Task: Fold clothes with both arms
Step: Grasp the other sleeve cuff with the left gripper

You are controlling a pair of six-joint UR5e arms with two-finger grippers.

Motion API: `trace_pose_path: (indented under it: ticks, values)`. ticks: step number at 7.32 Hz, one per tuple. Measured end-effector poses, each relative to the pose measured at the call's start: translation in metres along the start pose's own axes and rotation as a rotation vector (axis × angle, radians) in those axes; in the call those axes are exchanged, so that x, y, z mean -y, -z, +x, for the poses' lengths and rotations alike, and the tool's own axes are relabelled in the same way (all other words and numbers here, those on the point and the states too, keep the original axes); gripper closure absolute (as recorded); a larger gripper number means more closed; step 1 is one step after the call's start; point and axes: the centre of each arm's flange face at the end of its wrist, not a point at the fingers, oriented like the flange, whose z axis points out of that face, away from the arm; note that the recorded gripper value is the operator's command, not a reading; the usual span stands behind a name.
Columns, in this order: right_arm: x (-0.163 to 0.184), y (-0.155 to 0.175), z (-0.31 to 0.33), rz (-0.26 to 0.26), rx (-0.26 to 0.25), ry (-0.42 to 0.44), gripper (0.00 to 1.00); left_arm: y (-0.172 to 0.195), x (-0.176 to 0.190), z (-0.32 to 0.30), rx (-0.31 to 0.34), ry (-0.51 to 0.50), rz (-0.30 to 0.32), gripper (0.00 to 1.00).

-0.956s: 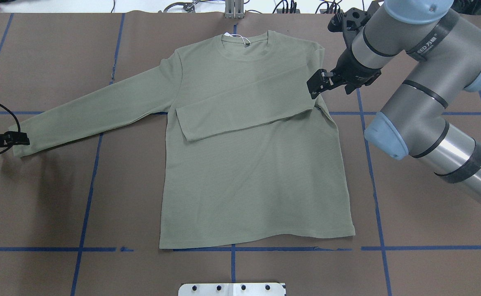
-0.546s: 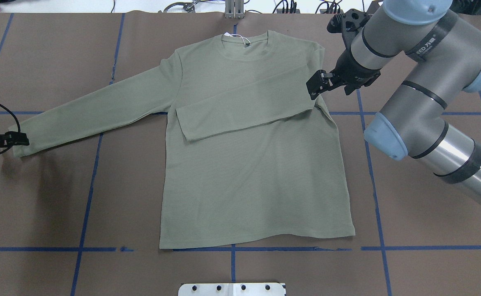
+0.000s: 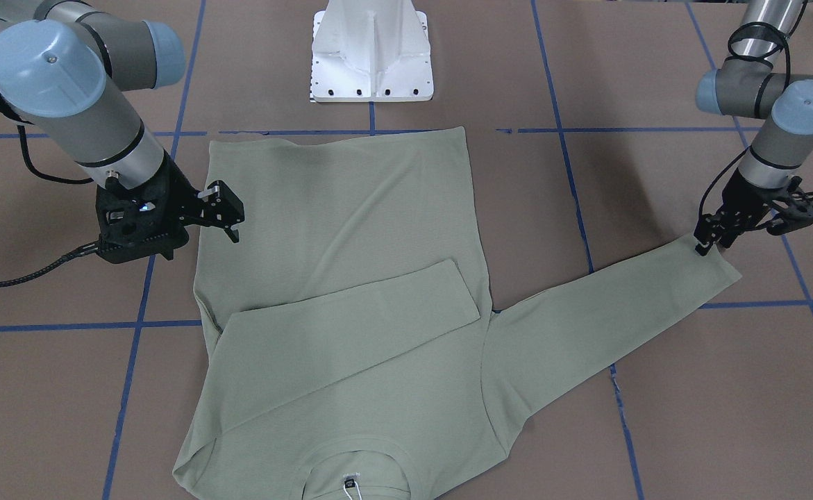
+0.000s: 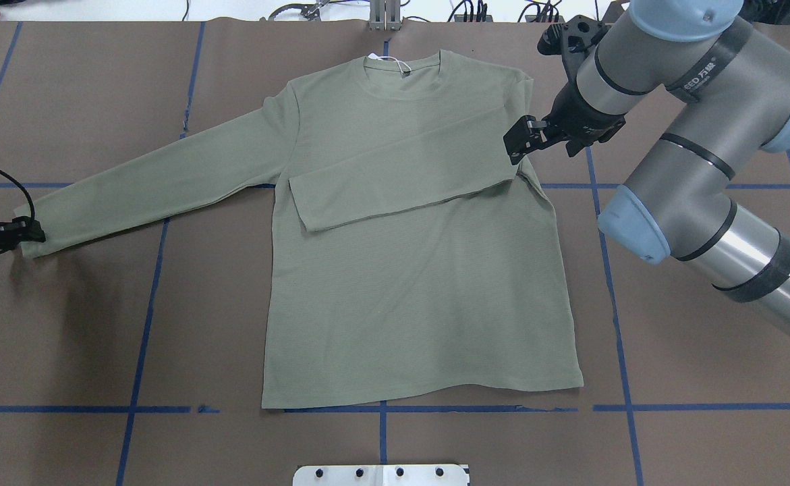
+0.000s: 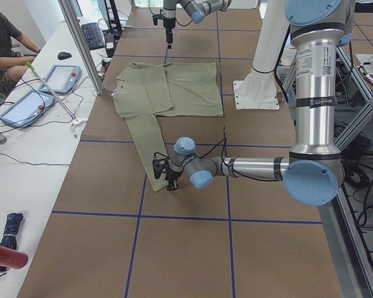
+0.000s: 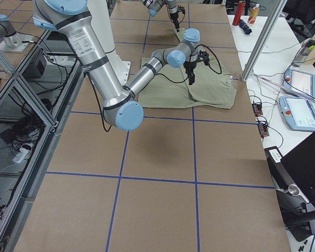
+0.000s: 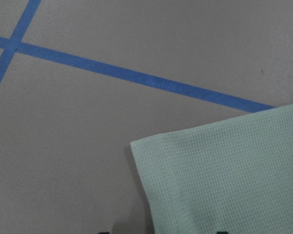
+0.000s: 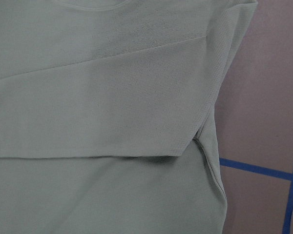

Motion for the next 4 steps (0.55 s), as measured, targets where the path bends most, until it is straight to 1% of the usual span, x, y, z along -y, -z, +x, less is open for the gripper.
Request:
trace_pose_path:
  ticks: [1,2,3,4]
  values:
    - [0.0000,0.0002,-0.0001,0.000,0.000,0.000,0.00,0.0004,-0.0003,0.0007,-0.001,0.004,0.000,0.62]
    - [-0.0004,-0.0001,-0.0002,0.000,0.000,0.001,0.00,0.0012,-0.0005,0.0022,-0.004,0.009,0.000,0.64]
    - [-0.0006,-0.0002,0.0000,-0.001,0.000,0.000,0.00,0.0032,-0.0005,0.0052,-0.010,0.015,0.002,0.72]
    - [-0.0007,-0.0003,0.0001,-0.001,0.001,0.000,0.00,0.0055,-0.0002,0.0080,-0.016,0.017,0.004,0.90]
